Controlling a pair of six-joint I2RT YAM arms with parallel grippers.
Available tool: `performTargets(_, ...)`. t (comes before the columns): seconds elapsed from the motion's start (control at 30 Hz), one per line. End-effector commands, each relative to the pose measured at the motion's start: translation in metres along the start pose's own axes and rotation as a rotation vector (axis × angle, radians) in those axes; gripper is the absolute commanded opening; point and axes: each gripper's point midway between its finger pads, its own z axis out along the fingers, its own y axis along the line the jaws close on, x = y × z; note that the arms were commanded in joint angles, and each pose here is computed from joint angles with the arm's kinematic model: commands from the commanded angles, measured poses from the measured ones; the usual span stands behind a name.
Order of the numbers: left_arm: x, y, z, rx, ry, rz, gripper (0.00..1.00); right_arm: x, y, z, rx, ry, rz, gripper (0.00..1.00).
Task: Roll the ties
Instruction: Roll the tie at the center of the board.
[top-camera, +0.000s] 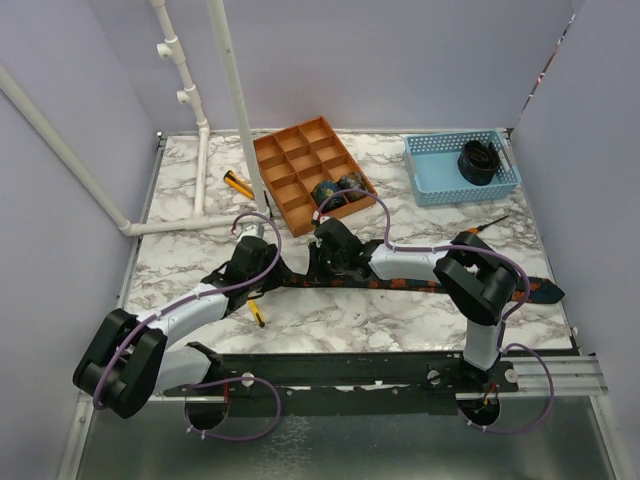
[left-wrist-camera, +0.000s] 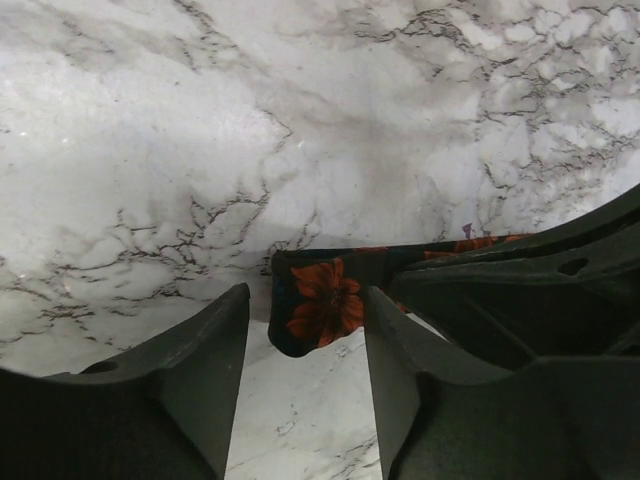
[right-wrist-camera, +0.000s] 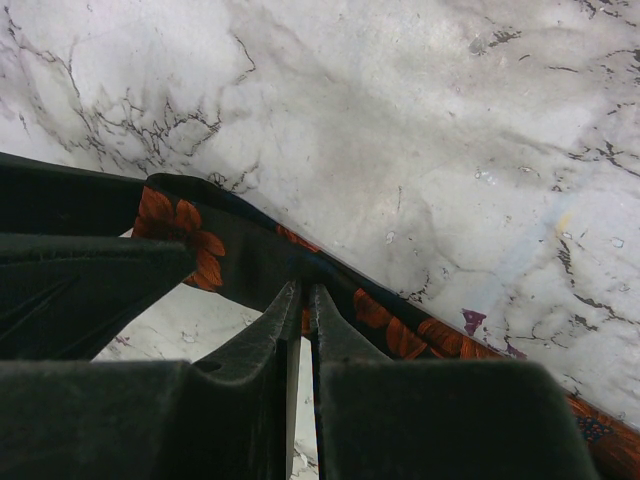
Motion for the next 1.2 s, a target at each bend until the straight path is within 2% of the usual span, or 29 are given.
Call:
performTargets(0.0,0.004,0.023,-0.007,-0.112,-0.004,0.0,0.53,0.041,-0.04,0.001,0.142,0.116,-0.011,0.11)
performTargets(0.17,0.005,0.03,-0.007,-0.136,-0.005,-0.007,0.52,0.041,-0.039,0.002,0.136,0.118,-0.011,0.1)
performTargets(0.27,0.009,0.033,-0.003,-0.151,0.01,-0.007,0.42,0.041,-0.039,0.001,0.133,0.116,-0.009,0.1)
performTargets(0.47,0.012,0.041,-0.001,-0.178,0.013,-0.006,0.16,0.043,-0.04,0.001,0.133,0.116,-0.008,0.11)
performTargets(0.57,0.012,0.039,0.0,-0.163,0.01,-0.011,0.13,0.045,-0.04,0.001,0.132,0.119,-0.007,0.1)
performTargets(0.63,0.013,0.038,0.001,-0.155,0.02,-0.012,0.17,0.045,-0.041,0.001,0.132,0.119,-0.006,0.11)
performTargets(0.73,0.017,0.039,0.002,-0.157,0.039,-0.011,0.44,0.044,-0.04,0.001,0.131,0.118,-0.006,0.1)
performTargets(0.8,0.019,0.041,0.002,-0.163,0.043,-0.012,0.48,0.044,-0.04,0.001,0.129,0.117,-0.006,0.1)
performTargets(0.87,0.021,0.043,0.003,-0.17,0.046,-0.013,0.48,0.044,-0.04,0.001,0.127,0.117,-0.006,0.1)
performTargets(0.97,0.024,0.045,0.003,-0.177,0.054,-0.011,0.38,0.045,-0.04,0.002,0.127,0.118,-0.008,0.1)
performTargets(1.17,0.025,0.041,0.005,-0.153,0.065,-0.004,0.09,0.046,-0.041,0.002,0.127,0.121,-0.007,0.1)
